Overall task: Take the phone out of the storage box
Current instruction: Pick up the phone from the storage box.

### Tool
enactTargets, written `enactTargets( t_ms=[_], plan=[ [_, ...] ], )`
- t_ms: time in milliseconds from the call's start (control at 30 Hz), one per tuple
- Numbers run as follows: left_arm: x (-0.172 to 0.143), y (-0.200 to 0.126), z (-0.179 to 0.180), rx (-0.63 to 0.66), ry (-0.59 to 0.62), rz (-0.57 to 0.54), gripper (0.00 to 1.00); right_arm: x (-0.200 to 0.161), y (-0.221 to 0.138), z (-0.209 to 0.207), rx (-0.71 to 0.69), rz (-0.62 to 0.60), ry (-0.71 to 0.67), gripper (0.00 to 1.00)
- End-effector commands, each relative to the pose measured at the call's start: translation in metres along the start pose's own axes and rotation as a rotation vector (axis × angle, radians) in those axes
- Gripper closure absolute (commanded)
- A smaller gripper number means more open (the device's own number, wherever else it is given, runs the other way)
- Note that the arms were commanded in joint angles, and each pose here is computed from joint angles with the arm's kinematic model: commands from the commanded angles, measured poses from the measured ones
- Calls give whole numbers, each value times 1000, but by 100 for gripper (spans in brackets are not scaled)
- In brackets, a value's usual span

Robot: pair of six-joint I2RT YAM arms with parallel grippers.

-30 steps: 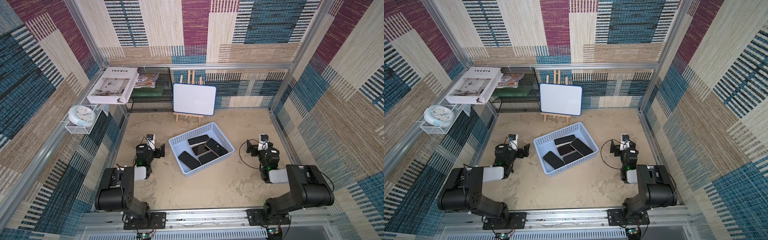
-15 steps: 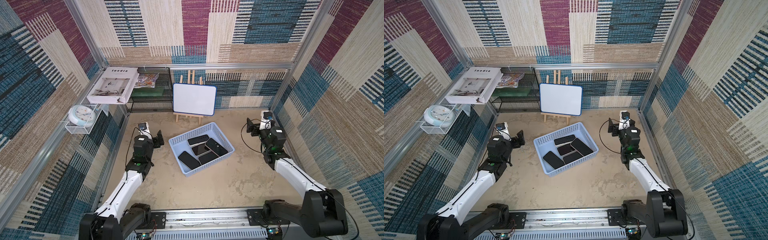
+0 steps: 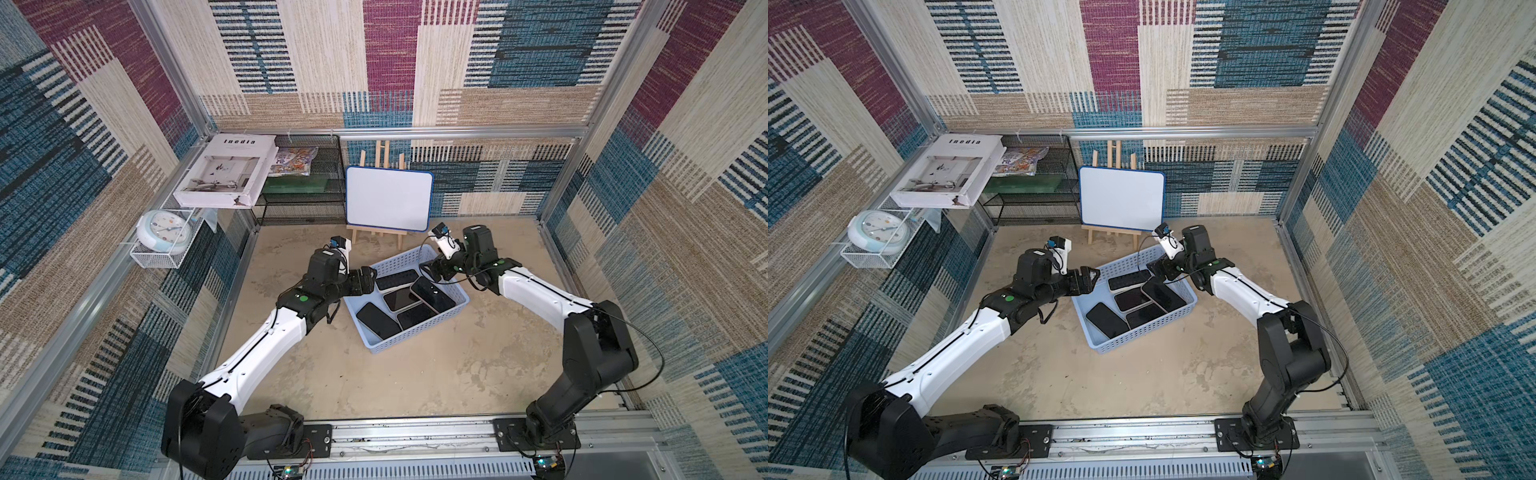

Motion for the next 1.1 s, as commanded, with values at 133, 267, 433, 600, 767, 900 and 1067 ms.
enactTargets(
  t_ms=[133,267,433,600,767,900,1067],
  plan=[
    [-19,2,18,117,-164,83,11,-55,30,23,113,282,-49,6],
    [-21,4,18,113,-169,95,11,-70,38,22,86,344,-57,1],
    [-21,4,17,104,-175,95,11,-76,46,22,76,377,-53,1],
    [-19,5,12,78,-191,93,11,-84,57,15,36,420,-52,1],
    [-17,4,10,73,-190,90,11,-84,64,13,31,420,-39,0],
    [-16,3,10,75,-189,90,11,-87,67,12,24,429,-33,0],
    [-13,1,9,70,-191,82,11,-92,74,10,15,452,-25,1]
  ],
)
Point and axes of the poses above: each gripper's point midway between its finger pads, its own y axis out along the fingers, its own z axis along the line the jaws close on, x = y × z, the point moved 2 cm from there along -y, back along the fingers
